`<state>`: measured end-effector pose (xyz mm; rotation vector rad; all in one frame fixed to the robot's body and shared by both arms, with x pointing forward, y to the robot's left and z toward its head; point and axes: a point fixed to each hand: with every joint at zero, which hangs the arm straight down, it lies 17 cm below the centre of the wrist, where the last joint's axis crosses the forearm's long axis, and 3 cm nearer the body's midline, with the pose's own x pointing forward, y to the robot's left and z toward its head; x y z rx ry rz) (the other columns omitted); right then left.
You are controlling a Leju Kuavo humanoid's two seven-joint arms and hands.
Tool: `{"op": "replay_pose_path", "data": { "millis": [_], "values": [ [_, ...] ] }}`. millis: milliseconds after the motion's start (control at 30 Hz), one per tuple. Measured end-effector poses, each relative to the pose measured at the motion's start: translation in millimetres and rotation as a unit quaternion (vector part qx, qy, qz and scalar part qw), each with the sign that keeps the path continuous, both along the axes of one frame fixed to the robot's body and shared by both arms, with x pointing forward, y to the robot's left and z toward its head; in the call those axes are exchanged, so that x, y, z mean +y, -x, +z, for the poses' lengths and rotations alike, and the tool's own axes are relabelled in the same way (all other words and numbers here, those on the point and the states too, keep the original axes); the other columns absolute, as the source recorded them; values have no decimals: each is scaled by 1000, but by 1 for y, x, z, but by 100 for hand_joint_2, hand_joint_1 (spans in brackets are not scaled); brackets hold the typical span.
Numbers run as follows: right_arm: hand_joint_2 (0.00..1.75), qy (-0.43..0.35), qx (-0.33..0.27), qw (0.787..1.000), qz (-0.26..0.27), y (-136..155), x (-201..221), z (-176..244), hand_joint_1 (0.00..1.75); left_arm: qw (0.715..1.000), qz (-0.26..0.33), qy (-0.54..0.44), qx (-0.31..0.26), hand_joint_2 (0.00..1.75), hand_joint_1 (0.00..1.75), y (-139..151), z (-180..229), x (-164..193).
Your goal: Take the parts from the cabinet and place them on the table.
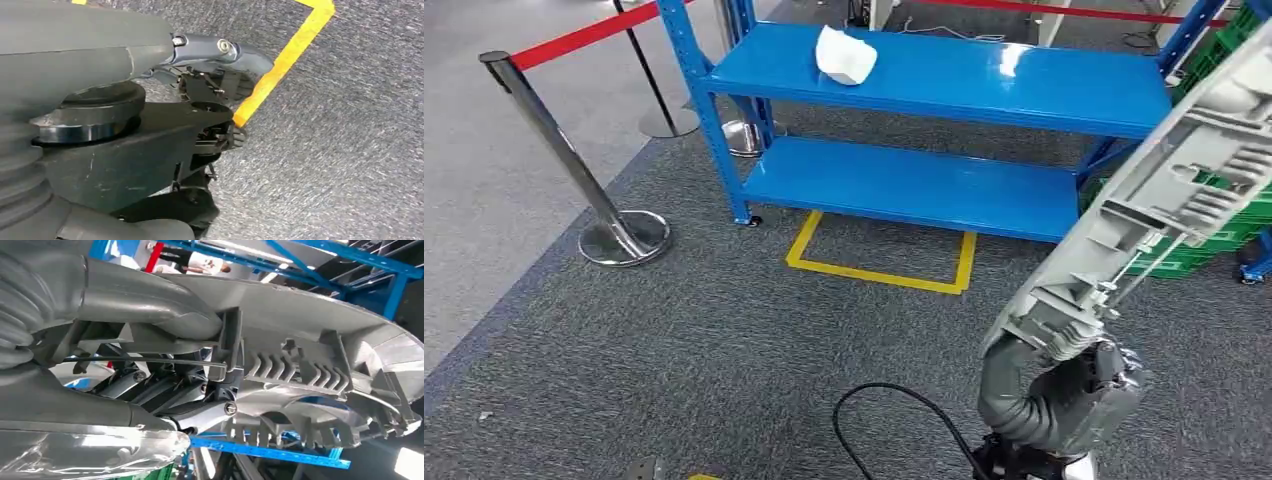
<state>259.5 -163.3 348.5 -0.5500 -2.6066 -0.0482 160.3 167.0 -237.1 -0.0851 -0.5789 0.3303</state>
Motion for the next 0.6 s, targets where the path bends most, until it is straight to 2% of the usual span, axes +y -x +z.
{"op": "replay_pose_path", "data": {
  "millis": [600],
  "values": [
    [175,4,2,1000,-7,1,-1,-1,175,1000,2,-1,-3,175,0,0,1,0]
  ]
}}
